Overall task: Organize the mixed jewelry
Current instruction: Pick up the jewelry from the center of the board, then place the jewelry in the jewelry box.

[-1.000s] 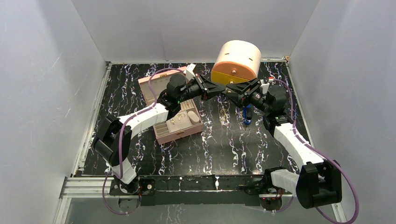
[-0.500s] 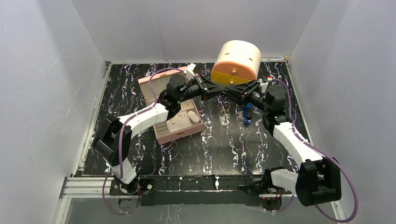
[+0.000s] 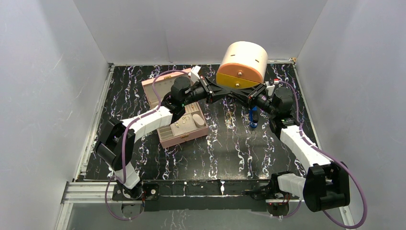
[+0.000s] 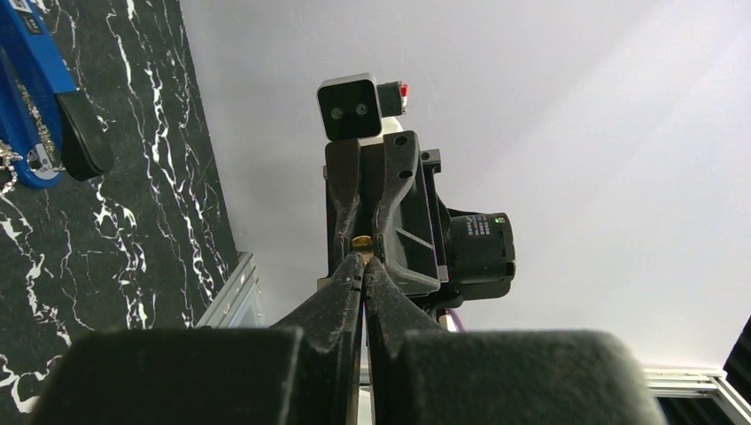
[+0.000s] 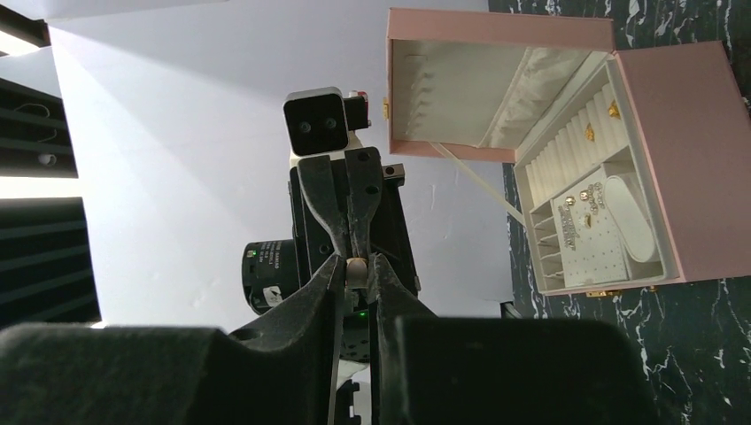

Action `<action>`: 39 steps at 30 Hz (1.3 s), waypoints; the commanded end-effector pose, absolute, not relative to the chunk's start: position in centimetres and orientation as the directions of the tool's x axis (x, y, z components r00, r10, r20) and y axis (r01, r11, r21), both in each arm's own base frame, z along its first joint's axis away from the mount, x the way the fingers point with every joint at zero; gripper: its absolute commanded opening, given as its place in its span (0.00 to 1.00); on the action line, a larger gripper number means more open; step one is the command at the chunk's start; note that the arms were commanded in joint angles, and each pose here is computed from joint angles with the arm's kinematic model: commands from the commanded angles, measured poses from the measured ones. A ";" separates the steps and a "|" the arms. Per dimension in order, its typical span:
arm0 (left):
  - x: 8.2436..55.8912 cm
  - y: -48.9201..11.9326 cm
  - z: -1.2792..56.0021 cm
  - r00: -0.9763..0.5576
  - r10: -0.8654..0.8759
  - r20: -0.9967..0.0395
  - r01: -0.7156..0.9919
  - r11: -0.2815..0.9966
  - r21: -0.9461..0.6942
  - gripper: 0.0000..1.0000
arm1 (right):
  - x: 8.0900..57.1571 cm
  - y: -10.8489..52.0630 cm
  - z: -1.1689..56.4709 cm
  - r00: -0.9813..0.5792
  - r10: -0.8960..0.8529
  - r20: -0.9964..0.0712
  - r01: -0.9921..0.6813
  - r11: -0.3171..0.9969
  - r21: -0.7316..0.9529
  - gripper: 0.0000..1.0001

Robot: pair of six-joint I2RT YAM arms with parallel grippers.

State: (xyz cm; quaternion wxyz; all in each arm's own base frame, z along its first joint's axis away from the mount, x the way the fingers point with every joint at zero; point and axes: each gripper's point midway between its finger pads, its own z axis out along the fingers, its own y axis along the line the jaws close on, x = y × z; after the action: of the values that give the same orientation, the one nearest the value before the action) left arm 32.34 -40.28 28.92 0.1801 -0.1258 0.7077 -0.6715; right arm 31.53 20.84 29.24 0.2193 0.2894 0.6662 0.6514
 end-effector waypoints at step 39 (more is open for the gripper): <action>21.3 -9.7 17.0 -0.603 -0.469 -0.645 -0.321 0.883 -0.342 0.77 | 27.2 40.4 18.3 -0.908 -0.024 -0.419 -0.262 0.811 0.522 0.15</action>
State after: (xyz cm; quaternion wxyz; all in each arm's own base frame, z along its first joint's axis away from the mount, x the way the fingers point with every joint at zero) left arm 22.03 -11.89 18.20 0.3833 -0.2131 0.8875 -0.1416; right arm 26.60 39.94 18.29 0.1744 -0.0483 0.9223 0.3416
